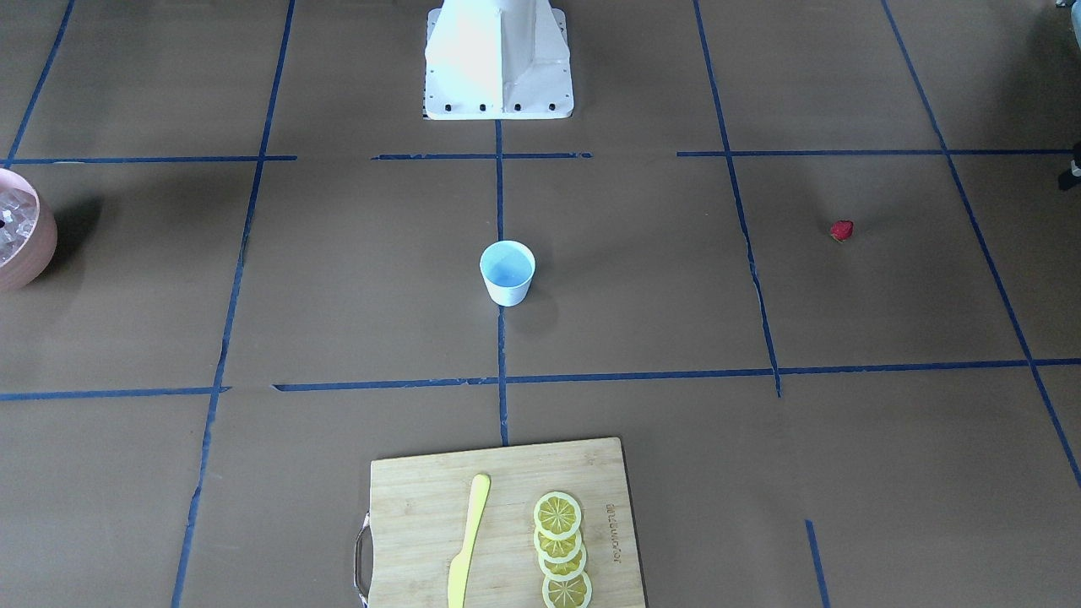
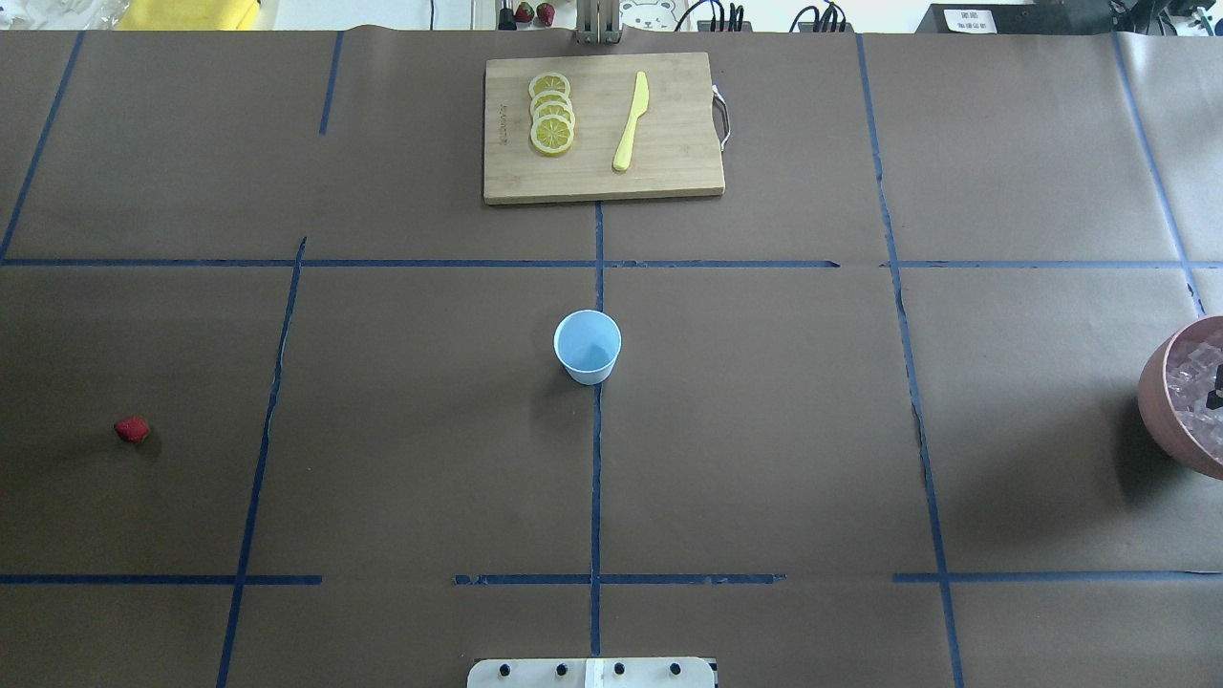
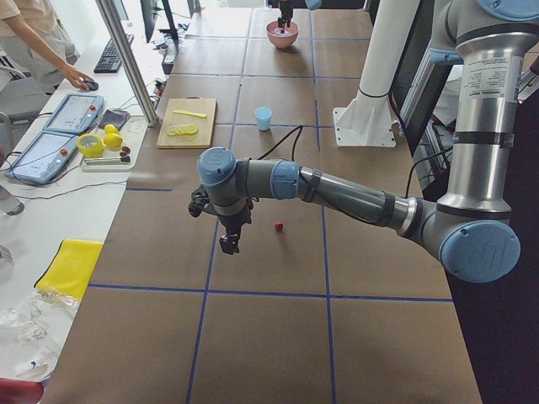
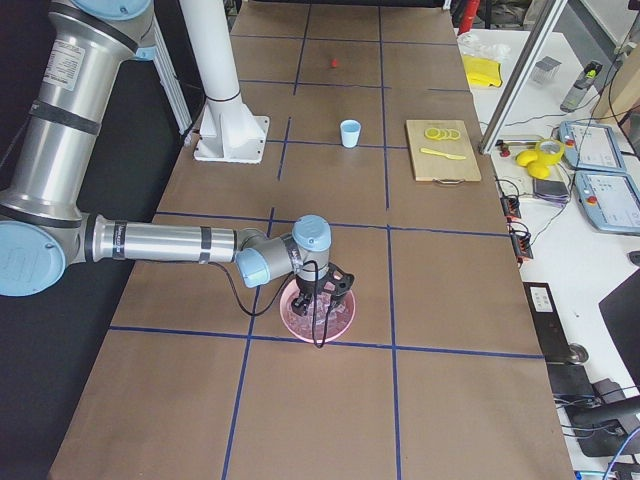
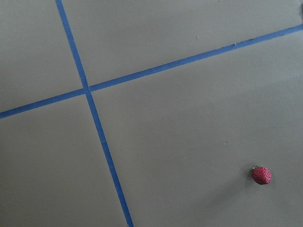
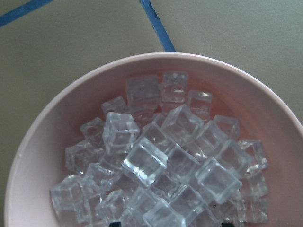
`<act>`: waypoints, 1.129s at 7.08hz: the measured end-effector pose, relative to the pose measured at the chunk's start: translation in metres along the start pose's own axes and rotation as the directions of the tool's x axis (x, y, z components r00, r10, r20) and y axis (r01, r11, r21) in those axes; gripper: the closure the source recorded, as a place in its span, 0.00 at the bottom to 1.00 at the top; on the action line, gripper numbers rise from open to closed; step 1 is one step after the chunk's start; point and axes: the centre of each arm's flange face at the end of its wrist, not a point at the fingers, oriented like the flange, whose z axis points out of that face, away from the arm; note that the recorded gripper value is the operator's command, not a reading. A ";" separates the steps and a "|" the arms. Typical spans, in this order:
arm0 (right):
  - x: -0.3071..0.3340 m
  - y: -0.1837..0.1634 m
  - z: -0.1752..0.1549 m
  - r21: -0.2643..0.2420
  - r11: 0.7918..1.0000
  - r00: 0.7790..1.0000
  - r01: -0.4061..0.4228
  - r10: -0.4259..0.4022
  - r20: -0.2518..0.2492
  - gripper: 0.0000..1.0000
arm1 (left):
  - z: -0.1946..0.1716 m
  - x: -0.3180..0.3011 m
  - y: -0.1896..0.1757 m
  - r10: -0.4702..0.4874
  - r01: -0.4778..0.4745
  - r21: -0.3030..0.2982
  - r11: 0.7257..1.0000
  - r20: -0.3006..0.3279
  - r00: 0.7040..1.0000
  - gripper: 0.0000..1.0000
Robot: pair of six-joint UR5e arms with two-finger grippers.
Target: Put ice and strawberries in cup
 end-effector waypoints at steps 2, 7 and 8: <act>-0.005 0.002 0.005 -0.007 1.000 1.000 0.003 -0.003 -0.007 0.38 | 0.000 0.000 0.000 0.002 -0.002 0.002 1.000 0.000 1.000 0.00; -0.005 0.002 0.009 0.001 1.000 1.000 0.005 -0.005 -0.018 0.62 | -0.001 0.001 -0.001 0.006 -0.006 0.003 1.000 0.001 1.000 0.00; -0.005 0.001 0.009 0.003 1.000 1.000 0.007 -0.007 -0.018 0.75 | -0.001 0.001 -0.001 0.007 -0.007 0.005 1.000 0.001 1.000 0.00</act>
